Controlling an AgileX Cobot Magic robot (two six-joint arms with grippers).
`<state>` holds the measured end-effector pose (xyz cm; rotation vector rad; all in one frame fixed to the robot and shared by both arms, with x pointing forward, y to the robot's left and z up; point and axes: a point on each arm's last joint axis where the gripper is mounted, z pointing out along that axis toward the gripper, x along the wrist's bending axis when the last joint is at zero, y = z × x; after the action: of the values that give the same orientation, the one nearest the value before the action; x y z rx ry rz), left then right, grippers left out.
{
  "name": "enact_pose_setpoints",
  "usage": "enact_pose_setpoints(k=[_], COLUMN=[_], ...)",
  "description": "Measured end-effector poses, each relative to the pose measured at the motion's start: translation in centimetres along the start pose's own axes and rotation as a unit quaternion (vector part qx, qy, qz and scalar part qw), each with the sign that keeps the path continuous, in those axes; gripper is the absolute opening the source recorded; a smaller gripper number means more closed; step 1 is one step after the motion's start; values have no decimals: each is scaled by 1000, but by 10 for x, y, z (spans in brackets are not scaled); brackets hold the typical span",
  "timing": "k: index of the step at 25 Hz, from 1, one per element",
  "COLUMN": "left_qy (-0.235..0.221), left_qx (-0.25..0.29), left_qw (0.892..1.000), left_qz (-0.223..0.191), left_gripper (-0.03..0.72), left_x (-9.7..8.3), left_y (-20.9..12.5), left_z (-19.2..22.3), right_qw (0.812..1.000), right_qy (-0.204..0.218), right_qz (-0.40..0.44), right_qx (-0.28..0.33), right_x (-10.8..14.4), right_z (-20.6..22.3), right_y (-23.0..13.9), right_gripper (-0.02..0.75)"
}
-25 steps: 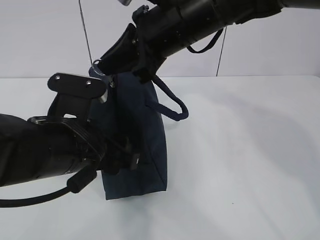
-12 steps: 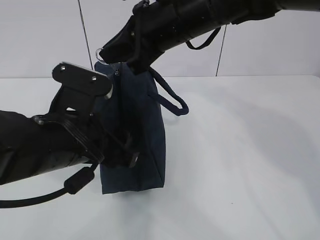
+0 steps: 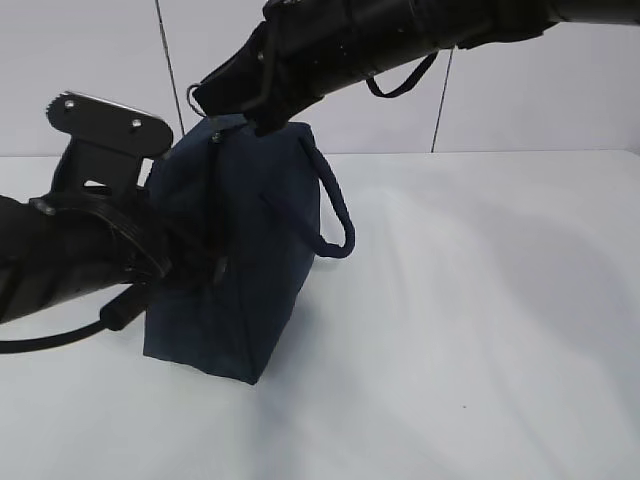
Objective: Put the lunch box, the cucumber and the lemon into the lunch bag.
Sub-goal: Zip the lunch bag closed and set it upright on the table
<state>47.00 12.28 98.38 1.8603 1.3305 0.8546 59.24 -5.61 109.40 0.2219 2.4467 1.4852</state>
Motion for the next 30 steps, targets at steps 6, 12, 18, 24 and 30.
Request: enact_pose_setpoints(k=[6, 12, 18, 24, 30], left_qy=[39, -9, -58, -73, -114], left_qx=[3, 8, 0, 15, 16], left_qw=[999, 1000, 998, 997, 993], left_qz=[-20, -19, 15, 23, 20], left_gripper=[434, 433, 432, 432, 432], left_x=[28, 23, 15, 14, 17], left_y=[4, 5, 8, -2, -11], left_z=[11, 9, 4, 3, -18], right_qw=[1000, 999, 998, 998, 998], right_qy=[-5, -29, -25, -26, -31], right_qz=[14, 38, 63, 49, 50], right_qx=[-4, -6, -9, -11, -13], right_x=[-3, -9, -12, -12, -13], right_z=[4, 17, 26, 27, 27], right_y=[-3, -12, -20, -21, -21], right_gripper=[8, 8, 8, 8, 8])
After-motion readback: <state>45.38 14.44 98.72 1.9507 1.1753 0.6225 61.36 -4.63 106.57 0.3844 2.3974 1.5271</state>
